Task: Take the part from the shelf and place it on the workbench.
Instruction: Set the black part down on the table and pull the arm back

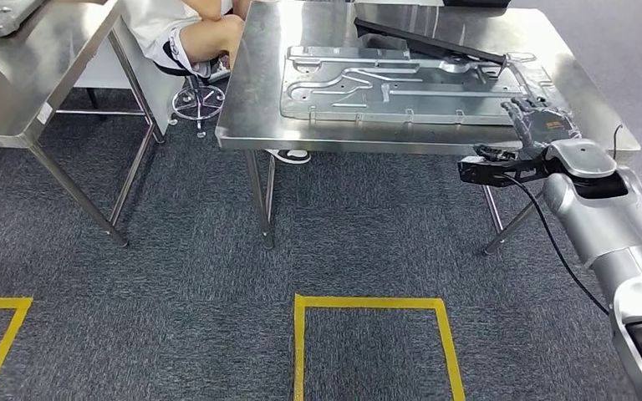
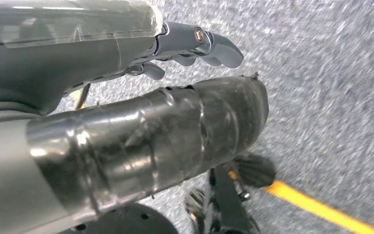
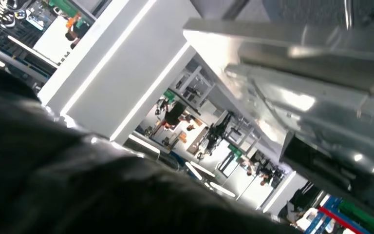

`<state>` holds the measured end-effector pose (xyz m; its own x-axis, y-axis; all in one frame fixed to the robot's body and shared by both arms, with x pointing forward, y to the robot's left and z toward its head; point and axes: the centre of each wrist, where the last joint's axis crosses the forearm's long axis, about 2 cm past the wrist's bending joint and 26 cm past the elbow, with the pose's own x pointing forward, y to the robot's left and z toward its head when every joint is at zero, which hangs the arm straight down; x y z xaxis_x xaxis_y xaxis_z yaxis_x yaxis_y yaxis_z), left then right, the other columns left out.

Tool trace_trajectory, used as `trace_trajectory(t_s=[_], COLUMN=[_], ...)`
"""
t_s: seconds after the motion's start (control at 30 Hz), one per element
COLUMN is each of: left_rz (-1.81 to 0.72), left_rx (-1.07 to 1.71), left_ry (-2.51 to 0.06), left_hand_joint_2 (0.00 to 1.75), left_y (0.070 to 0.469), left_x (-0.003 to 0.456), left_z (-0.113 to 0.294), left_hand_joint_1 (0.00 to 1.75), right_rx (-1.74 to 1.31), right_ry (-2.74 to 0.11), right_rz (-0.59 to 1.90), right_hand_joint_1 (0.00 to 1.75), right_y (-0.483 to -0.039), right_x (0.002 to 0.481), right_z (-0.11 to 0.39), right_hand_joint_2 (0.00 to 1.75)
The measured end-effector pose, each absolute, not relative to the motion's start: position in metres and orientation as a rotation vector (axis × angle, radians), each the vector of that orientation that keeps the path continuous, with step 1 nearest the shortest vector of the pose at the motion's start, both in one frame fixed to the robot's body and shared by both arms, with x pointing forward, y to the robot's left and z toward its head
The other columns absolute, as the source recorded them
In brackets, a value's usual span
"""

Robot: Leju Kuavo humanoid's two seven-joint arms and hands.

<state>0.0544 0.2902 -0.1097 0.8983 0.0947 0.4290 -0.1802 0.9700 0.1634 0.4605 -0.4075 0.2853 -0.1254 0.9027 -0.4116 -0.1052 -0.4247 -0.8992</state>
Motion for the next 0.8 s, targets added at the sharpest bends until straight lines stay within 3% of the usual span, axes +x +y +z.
trace_trajectory(t_s=[0.67, 0.8], left_rz=[0.135, 0.134], left_rx=[0.212, 0.215], left_ry=[-0.433, -0.441], left_hand_joint_2=[0.0, 0.0], left_y=[0.2936, 0.2937], left_x=[0.053, 0.0548], left_z=[-0.1099, -0.1096], left_hand_joint_1=[0.0, 0.0], right_rx=[-1.355, -1.348], right_ry=[-0.951, -0.95], right_rz=[1.66, 1.656], right_hand_joint_1=[0.0, 0.0], right_y=[-0.4074, -0.4106], right_x=[0.4589, 0.4573], right_z=[0.2801, 0.2778], right_hand_joint_2=[0.0, 1.75])
